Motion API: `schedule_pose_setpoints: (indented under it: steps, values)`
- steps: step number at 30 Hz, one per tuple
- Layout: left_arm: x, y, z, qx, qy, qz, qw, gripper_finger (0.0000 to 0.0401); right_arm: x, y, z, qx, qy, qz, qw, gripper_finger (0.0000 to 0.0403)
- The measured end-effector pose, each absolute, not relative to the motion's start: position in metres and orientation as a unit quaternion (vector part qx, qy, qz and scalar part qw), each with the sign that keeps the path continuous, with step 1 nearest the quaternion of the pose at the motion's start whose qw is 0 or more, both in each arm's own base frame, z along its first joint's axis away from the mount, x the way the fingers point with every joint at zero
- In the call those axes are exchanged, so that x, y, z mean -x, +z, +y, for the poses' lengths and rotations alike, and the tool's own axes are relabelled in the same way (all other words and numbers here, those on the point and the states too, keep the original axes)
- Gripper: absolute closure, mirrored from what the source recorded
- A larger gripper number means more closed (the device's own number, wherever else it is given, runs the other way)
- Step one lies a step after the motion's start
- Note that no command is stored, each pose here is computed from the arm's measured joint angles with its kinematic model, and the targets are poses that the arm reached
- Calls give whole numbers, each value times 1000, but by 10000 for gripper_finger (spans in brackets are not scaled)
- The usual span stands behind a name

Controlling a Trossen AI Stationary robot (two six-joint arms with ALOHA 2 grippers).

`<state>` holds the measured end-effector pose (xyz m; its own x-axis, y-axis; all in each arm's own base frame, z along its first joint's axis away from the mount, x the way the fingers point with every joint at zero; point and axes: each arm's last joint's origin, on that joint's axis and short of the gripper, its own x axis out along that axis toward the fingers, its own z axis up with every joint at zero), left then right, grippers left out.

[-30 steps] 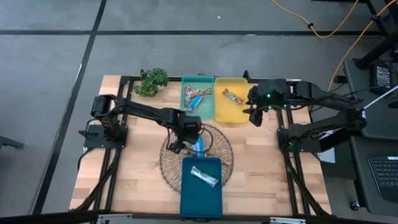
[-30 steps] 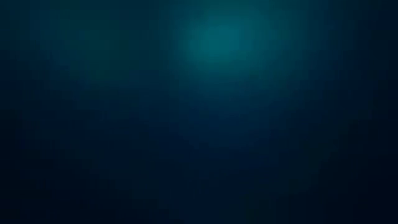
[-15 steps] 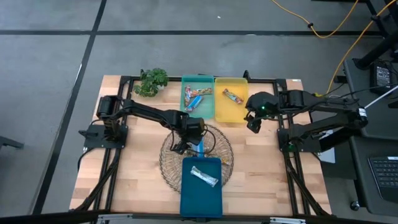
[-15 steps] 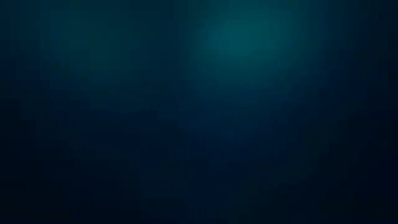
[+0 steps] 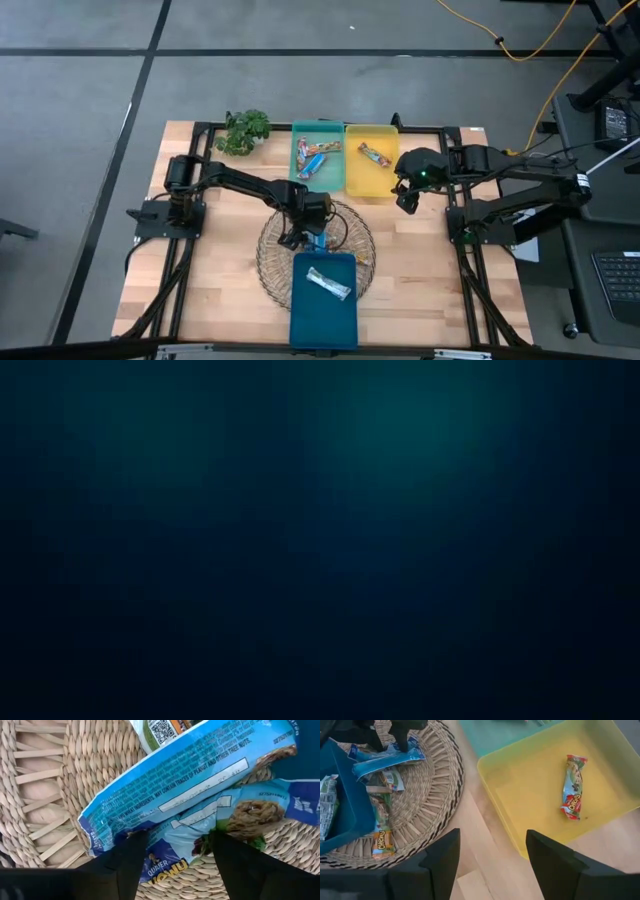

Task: Pick and place Granola Bars by type
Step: Put the red granola bar into the green container

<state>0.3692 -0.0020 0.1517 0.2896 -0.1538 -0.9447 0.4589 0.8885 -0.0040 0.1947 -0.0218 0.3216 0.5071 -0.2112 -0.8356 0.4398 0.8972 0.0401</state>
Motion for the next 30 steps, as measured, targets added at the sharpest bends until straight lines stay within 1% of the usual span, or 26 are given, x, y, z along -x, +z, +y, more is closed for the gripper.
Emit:
schedule_pose_setpoints:
  steps: [4, 13, 17, 22, 30]
  values:
    - [-369, 151, -1, -131, -190, 566, 792, 206, -195, 322, -22, -124, -190, 459, 859, 173]
    - [-368, 150, 0, -109, -172, 575, 792, 300, -195, 322, -22, -124, -190, 459, 859, 173]
    - [-367, 151, 0, -102, -167, 579, 792, 332, -195, 322, -22, -125, -189, 459, 859, 173]
    - [-365, 151, 0, -97, -166, 588, 786, 354, -195, 322, -22, -124, -189, 459, 859, 173]
    - [-364, 151, 0, -89, -161, 593, 784, 367, -195, 322, -22, -123, -189, 460, 859, 173]
